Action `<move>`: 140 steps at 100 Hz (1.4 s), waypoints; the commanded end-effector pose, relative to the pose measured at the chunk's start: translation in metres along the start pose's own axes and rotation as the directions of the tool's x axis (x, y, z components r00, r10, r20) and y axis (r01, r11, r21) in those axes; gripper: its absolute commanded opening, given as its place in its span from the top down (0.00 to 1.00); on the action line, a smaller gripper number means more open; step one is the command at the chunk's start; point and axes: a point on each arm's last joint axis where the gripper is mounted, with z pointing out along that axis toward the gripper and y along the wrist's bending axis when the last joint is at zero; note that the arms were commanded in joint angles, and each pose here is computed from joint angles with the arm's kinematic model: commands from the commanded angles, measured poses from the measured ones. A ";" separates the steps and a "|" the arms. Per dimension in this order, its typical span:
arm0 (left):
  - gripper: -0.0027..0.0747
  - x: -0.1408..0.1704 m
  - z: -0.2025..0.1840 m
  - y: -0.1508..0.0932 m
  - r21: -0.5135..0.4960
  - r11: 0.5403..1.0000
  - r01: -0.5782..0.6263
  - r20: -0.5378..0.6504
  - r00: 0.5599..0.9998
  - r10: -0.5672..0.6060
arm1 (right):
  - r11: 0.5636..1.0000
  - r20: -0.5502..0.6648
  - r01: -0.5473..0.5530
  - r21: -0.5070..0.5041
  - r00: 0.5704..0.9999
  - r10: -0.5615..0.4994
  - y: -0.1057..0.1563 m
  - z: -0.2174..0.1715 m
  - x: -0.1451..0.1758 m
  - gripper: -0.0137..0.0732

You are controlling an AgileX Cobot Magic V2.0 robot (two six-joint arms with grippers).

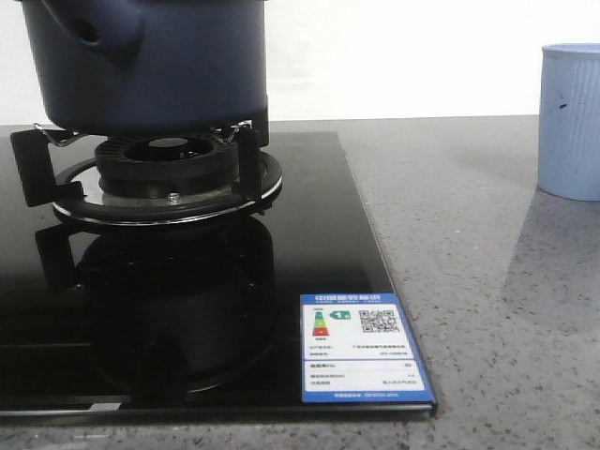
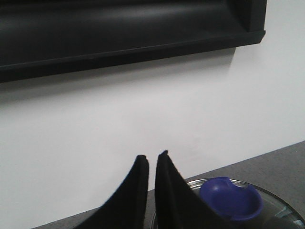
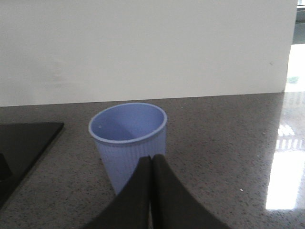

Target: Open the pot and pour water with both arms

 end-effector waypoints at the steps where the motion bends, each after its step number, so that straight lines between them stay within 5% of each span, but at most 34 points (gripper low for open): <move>1: 0.99 -0.018 -0.016 0.005 -0.045 0.999 0.003 0.134 0.991 0.003 | 0.997 0.151 0.007 -0.079 0.989 0.005 0.009 -0.003 -0.033 0.91; 30: 0.99 0.027 -0.056 0.003 -0.096 0.995 0.007 0.206 0.979 0.013 | 0.972 0.175 0.051 -0.228 0.985 -0.010 0.026 -0.011 -0.064 0.91; 42: 0.99 0.054 -0.076 0.001 -0.093 0.994 0.050 0.202 0.979 -0.030 | 0.964 0.163 0.127 -0.233 0.982 -0.090 0.027 -0.010 -0.055 0.91; 69: 0.99 0.091 -0.114 -0.004 -0.086 0.990 0.108 0.252 0.964 -0.083 | 0.957 0.195 0.131 -0.261 0.977 -0.080 0.026 -0.018 -0.028 0.91; 140: 0.99 0.101 -0.121 -0.005 -0.085 0.991 0.108 0.259 0.962 -0.082 | 0.958 0.149 0.129 -0.258 0.984 -0.093 0.024 -0.016 -0.014 0.91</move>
